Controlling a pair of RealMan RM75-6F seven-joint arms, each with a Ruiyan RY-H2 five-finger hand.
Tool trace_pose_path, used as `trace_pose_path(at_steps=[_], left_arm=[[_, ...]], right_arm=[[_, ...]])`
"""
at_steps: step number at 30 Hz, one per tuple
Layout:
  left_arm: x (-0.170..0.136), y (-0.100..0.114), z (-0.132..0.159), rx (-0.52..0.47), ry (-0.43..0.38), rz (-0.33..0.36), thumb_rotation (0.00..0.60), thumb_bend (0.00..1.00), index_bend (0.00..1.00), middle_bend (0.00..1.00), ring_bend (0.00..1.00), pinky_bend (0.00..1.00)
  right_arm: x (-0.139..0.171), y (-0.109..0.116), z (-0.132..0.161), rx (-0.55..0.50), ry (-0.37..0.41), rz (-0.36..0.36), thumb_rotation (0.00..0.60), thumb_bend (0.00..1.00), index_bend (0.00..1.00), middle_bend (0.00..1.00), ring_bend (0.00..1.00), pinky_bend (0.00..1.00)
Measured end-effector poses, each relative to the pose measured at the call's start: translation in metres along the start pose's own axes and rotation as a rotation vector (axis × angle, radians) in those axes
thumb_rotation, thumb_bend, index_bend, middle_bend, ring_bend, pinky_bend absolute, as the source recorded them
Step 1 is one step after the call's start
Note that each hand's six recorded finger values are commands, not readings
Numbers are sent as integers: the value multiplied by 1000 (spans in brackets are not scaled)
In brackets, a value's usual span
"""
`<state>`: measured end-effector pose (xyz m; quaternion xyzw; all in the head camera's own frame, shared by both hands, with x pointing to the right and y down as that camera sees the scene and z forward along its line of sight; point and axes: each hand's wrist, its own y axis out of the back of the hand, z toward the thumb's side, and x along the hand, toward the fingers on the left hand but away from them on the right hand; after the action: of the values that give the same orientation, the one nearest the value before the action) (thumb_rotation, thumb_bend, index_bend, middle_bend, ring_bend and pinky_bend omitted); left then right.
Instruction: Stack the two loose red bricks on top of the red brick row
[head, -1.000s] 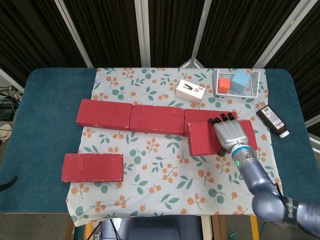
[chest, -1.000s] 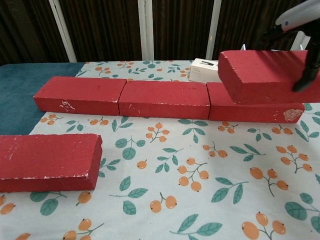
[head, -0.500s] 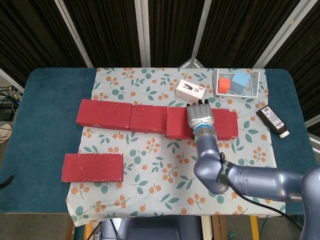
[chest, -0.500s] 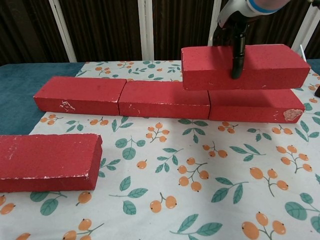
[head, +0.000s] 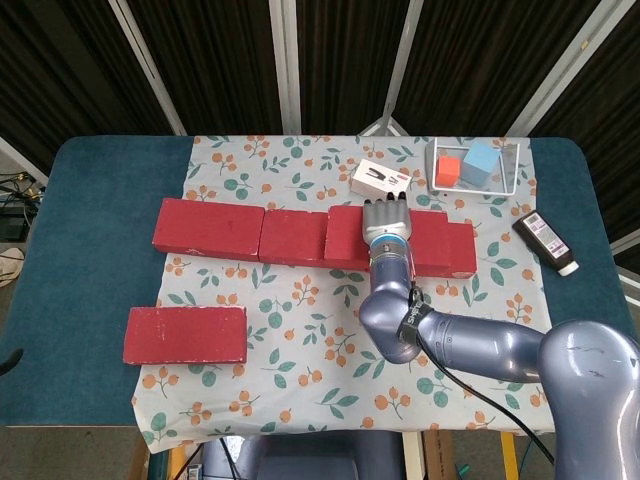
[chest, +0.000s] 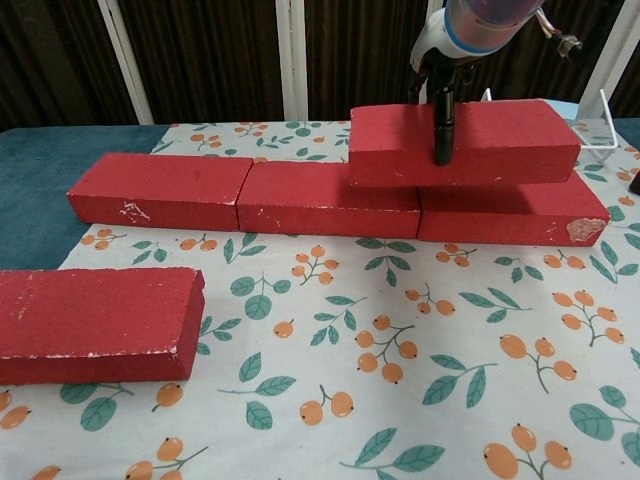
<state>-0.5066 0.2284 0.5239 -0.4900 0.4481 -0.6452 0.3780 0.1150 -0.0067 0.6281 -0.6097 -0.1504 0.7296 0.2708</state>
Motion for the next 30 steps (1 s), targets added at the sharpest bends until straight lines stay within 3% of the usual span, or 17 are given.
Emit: trace_pose_path(at_steps=[30], left_arm=[[3, -5, 2, 36, 23, -7, 600, 0, 50, 17, 0, 138]], right_arm=[[-42, -14, 13, -13, -9, 8, 600, 80, 293, 245, 54, 0]])
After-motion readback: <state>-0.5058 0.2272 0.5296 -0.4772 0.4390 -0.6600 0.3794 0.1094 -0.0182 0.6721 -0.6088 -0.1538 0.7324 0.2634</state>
